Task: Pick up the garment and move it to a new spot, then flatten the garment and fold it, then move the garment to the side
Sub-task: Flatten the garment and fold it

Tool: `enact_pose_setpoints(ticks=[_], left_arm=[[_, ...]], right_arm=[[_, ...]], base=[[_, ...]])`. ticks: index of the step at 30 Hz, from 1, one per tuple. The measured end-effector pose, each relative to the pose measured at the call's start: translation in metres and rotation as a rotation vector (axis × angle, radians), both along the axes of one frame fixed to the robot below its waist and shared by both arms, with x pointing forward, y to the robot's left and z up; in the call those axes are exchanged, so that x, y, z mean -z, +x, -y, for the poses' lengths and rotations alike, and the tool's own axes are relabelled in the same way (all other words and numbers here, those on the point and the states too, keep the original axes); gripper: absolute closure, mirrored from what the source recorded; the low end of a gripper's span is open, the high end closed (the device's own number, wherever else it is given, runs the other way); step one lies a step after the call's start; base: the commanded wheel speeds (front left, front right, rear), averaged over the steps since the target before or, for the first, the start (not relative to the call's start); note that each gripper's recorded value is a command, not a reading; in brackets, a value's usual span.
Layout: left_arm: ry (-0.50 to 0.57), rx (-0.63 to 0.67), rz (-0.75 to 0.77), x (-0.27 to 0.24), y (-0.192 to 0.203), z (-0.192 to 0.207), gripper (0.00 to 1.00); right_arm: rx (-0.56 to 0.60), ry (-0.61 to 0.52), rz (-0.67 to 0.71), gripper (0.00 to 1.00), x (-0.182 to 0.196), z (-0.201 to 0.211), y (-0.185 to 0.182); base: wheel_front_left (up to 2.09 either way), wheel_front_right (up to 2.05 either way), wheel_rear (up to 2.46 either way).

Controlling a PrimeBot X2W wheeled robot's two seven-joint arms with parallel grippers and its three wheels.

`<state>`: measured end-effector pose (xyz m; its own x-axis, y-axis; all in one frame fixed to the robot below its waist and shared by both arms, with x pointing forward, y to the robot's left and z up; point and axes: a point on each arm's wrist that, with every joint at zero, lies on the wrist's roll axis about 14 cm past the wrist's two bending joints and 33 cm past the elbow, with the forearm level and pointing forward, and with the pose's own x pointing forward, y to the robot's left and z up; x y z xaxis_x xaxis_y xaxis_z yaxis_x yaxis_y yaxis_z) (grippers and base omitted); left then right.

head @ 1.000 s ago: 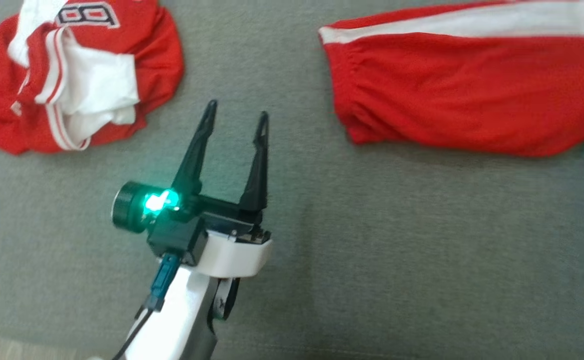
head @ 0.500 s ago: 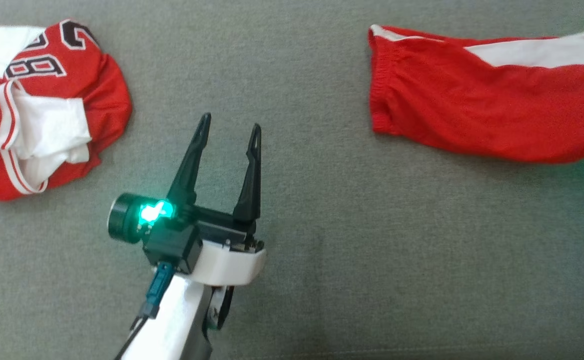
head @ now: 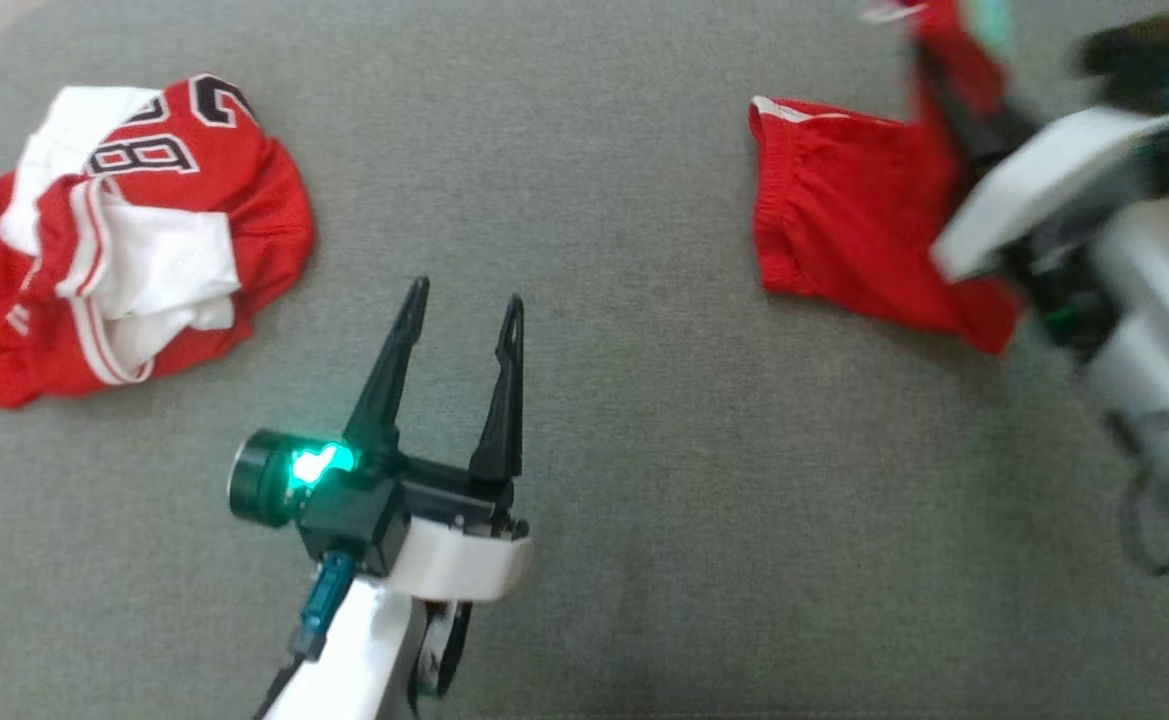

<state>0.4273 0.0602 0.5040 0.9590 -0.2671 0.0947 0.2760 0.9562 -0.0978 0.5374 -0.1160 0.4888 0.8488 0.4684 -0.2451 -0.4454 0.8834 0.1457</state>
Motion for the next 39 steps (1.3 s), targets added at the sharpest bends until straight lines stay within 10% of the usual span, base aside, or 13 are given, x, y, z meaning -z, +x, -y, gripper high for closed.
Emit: enact_pose_setpoints(ticks=[1,2,8,14,23,32,39], left_arm=[[0.002,-0.006,-0.006,0.001,-0.003,-0.002,0.00],[0.003,-0.011,-0.013,0.003,-0.006,-0.004,0.00],[0.003,-0.035,-0.015,0.001,-0.015,-0.010,0.00],[-0.001,-0.054,0.017,-0.013,-0.023,-0.016,0.00],[-0.001,-0.146,0.000,-0.011,-0.058,-0.040,0.00],[0.020,-0.200,-0.039,0.003,-0.077,-0.060,0.00],[0.041,-0.207,-0.086,0.020,-0.090,-0.065,0.00]], right_arm=[[-0.033,0.014,-0.006,0.31,0.002,-0.017,-0.005],[-0.060,0.032,-0.020,0.00,0.005,-0.032,-0.011],[-0.108,0.104,-0.011,0.00,0.008,-0.063,-0.039],[0.059,0.081,0.223,0.00,-0.047,0.009,-0.025],[0.348,0.115,0.352,0.00,-0.052,0.087,-0.104],[0.415,0.053,0.230,0.00,0.012,0.071,-0.207],[0.390,0.035,0.242,0.00,0.011,0.063,-0.216]], base=[[0.00,0.00,0.00],[0.00,0.00,0.00],[0.00,0.00,0.00],[0.00,0.00,0.00],[0.00,0.00,0.00],[0.00,0.00,0.00],[0.00,0.00,0.00]])
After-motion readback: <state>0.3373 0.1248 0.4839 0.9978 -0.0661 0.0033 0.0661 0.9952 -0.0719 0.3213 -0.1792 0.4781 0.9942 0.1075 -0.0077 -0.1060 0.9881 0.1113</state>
